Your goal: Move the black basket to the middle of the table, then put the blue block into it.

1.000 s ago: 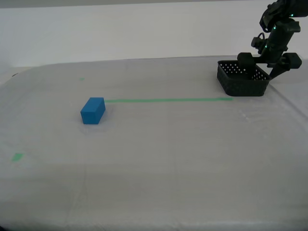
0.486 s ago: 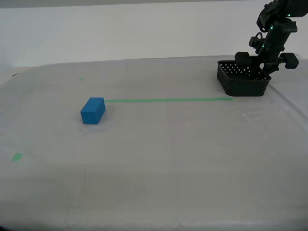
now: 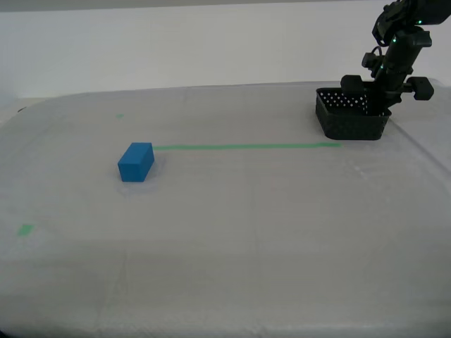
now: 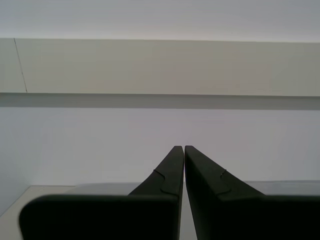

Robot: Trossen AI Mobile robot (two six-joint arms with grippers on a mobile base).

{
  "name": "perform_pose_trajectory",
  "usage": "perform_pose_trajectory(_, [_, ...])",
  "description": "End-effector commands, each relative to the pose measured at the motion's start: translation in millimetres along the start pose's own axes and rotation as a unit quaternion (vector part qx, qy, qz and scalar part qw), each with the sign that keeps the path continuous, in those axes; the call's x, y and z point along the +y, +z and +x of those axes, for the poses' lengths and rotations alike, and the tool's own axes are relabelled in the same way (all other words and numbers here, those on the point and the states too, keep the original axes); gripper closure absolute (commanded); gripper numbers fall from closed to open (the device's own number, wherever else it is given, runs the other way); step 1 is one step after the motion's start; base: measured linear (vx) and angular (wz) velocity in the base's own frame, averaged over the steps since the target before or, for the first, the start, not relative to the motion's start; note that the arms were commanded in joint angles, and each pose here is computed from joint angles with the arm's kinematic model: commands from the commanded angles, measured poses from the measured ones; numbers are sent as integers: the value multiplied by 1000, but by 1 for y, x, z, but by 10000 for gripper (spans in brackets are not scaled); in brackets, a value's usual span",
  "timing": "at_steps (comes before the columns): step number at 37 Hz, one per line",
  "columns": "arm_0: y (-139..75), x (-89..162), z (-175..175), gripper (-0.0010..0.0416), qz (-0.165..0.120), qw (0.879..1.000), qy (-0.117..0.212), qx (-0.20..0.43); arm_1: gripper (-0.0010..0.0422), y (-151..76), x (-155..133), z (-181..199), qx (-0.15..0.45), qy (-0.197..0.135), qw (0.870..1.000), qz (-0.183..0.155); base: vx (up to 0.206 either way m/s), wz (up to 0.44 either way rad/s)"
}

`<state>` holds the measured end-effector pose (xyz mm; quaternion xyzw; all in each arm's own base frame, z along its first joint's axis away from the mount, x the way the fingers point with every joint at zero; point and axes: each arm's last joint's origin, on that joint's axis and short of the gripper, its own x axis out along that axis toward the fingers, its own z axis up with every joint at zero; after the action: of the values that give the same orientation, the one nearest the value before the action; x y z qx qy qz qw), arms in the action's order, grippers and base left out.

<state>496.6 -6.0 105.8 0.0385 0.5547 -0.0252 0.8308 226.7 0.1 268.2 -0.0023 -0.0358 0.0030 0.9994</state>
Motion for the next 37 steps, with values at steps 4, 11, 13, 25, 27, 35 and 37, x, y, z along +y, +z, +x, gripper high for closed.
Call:
perform_pose_trajectory(4, [0,1,-2,407,0,1000,-3,-1,412,1,0,0,-2,0,1000,1,0,0])
perform_pose_trajectory(11, [3,4,-13,407,-2,1000,-1,-5,412,1,0,0,-2,0,1000,1,0,0])
perform_pose_trajectory(13, [4,4,-18,407,-2,1000,-1,-8,412,1,0,0,-2,0,1000,1,0,0])
perform_pose_trajectory(25, [10,6,-57,407,8,1000,0,-19,412,1,0,0,-2,0,1000,1,0,0])
perform_pose_trajectory(27, [11,7,-63,407,9,1000,1,-20,412,1,0,0,-2,0,1000,1,0,0])
perform_pose_trajectory(35, [11,11,-87,407,16,1000,3,-24,412,1,0,0,-2,0,1000,1,0,0])
perform_pose_trajectory(37, [11,14,-91,407,14,1000,5,-27,412,1,0,0,-2,0,1000,1,0,0])
